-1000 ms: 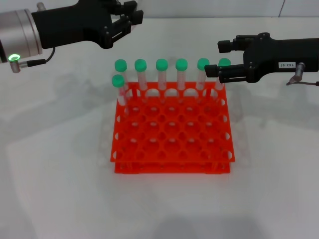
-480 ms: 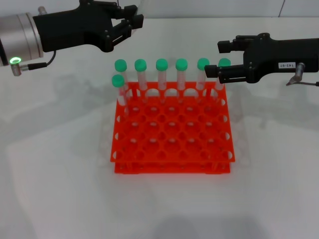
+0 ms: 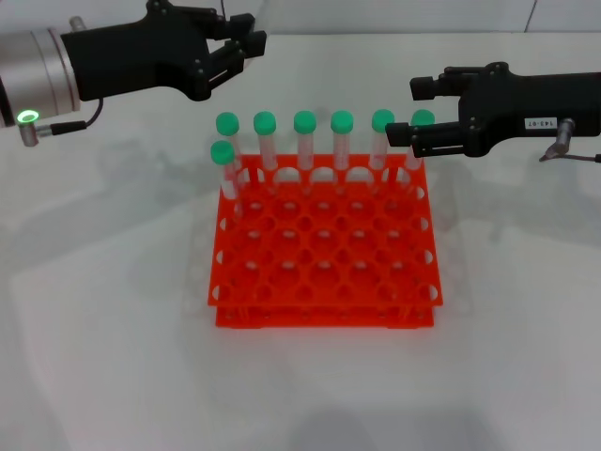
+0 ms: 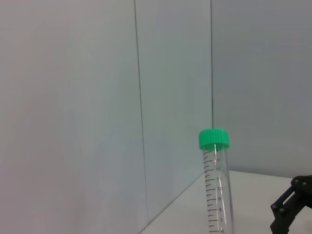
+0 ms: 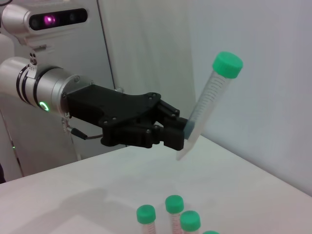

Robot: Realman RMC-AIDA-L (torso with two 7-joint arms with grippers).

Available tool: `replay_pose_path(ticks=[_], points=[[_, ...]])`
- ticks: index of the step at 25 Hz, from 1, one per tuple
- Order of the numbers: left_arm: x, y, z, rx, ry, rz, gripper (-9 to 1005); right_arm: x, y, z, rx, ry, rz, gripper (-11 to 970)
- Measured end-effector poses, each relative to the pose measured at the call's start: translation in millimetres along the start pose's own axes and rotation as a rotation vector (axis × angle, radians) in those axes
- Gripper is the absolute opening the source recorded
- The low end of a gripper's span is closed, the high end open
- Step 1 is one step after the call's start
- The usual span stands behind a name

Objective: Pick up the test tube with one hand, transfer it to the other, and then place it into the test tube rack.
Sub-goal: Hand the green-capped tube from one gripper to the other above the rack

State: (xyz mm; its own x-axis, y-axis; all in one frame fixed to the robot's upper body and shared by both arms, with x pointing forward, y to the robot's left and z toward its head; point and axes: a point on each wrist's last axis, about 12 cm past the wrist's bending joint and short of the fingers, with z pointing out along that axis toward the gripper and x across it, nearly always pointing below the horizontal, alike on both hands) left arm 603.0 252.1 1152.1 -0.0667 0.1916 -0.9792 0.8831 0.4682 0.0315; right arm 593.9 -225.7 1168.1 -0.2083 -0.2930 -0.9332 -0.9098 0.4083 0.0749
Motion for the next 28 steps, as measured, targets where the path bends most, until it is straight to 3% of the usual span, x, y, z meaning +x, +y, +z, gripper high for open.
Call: replay_pose_path(ticks=[14,28], points=[[2.8,0.3,1.2,-0.003,0.014,-0.007,190,-3.2,-0.9,1.8,0.001,-0.003,-0.01,767],[1.1,0.9,2.0,-0.001,0.013,-0.002,190,-25.6,-7.5,5.5,0.027,-0.06,-0.037,766]])
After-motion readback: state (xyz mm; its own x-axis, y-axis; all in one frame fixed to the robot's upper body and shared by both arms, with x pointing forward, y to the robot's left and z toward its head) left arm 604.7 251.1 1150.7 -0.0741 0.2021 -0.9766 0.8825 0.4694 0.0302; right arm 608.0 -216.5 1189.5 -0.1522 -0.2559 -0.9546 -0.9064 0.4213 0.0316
